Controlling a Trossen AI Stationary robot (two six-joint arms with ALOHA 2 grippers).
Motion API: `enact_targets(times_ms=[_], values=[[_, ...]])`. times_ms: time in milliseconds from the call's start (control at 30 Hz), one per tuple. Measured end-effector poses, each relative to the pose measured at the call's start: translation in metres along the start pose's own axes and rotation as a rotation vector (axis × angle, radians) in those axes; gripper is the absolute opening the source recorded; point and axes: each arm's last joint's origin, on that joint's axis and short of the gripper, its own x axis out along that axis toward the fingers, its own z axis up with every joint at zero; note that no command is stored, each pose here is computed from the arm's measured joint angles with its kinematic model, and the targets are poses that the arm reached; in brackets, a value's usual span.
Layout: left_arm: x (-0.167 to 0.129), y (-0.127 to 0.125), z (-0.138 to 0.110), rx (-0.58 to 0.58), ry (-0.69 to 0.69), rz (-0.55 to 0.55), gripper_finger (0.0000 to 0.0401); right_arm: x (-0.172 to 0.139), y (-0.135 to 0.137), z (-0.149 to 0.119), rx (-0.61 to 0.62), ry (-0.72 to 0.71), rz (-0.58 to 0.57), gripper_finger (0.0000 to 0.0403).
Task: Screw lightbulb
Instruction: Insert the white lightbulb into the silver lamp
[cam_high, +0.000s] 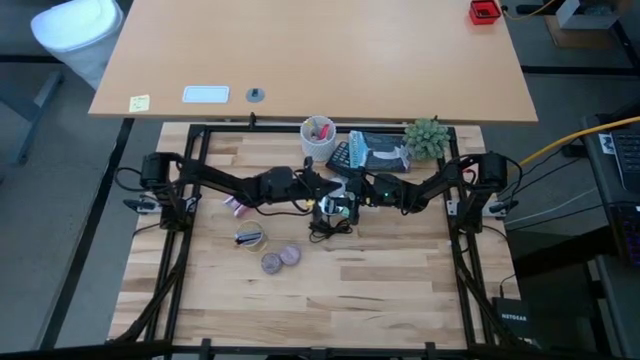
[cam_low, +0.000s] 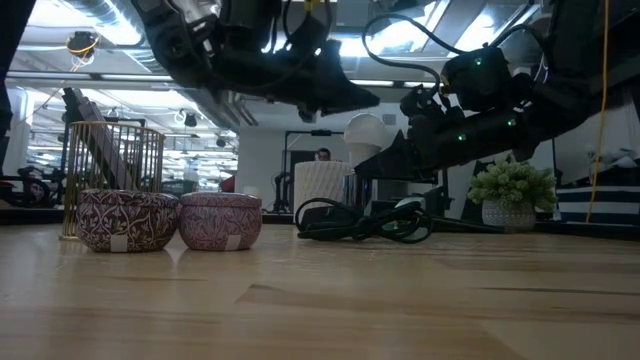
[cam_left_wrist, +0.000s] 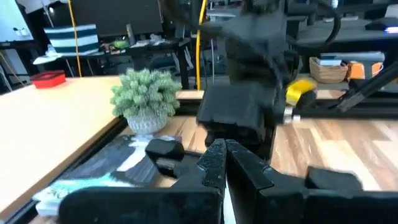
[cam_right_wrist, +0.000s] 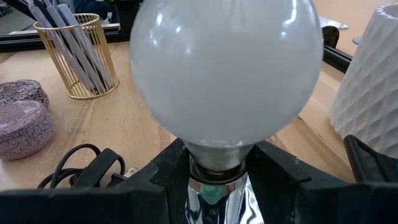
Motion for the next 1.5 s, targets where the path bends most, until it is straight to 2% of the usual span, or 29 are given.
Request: enact_targets(times_ms=[1000, 1100, 1333, 1500], values=[[0.0023, 0.0022, -0.0087, 0.005, 0.061, 0.026, 0.0004, 0.0001, 0.0, -0.0004, 0.01, 0.006, 0.003, 0.0149], [0.0022, 0.0023, -0.0093, -0.004, 0.071, 0.029, 0.0004, 0.0001, 0.0, -0.0004, 0.019, 0.006, 0.003, 0.0166], [0.0021, 0.0029, -0.0112, -0.003, 0.088, 0.034, 0.0004, 0.0003, 0.0004, -0.0002, 0.029, 0.006, 0.011, 0.0238], [0.002, 0.0021, -0.0113, -0.003, 0.089, 0.03, 0.0004, 0.0003, 0.0006, -0.0001, 0.028, 0.005, 0.013, 0.0263]])
